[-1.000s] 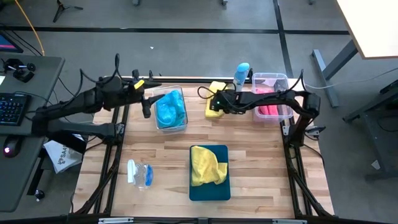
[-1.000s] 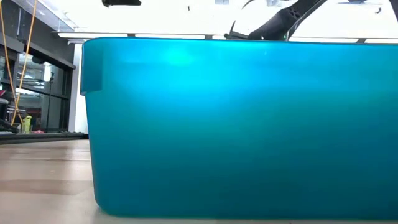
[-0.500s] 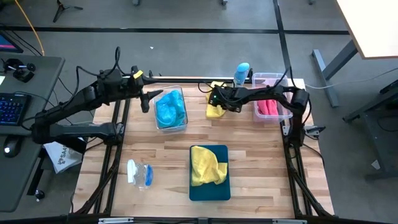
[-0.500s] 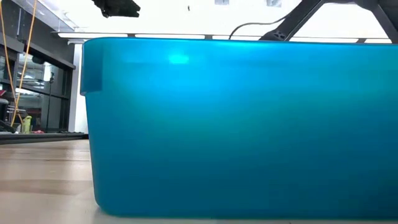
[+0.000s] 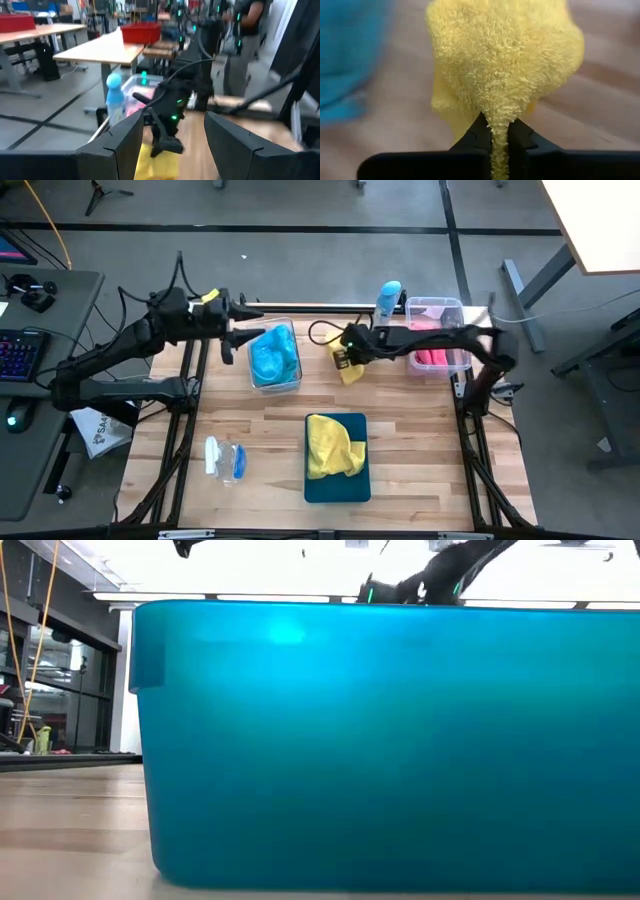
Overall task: Sort microfiber towel by color & place in baskets
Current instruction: Put the yellow towel into the blue bin
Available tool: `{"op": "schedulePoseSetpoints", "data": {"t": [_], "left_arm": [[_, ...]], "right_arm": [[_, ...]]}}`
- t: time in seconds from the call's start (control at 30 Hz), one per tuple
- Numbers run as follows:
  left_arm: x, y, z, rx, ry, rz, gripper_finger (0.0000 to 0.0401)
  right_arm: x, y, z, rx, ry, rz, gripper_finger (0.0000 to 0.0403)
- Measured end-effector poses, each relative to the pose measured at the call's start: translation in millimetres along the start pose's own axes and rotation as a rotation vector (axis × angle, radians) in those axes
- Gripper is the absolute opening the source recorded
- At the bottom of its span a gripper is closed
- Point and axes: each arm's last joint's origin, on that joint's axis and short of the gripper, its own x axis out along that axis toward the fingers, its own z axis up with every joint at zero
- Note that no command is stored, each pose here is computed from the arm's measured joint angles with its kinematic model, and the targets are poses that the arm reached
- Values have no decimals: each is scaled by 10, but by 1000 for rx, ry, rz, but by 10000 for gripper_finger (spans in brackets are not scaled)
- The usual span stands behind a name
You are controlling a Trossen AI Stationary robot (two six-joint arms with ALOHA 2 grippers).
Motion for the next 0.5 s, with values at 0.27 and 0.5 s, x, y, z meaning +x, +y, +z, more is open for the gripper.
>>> {"op": "schedulePoseSetpoints", "data": {"t": [0.27, 0.5], "left_arm": [[135, -113, 100, -218, -102, -88, 200], [502, -485, 99, -373, -143, -204, 200]], "right_arm": [[-1232, 383, -417, -357, -183, 381, 5], [-1849, 588, -1186, -556, -172, 631, 4]]}}
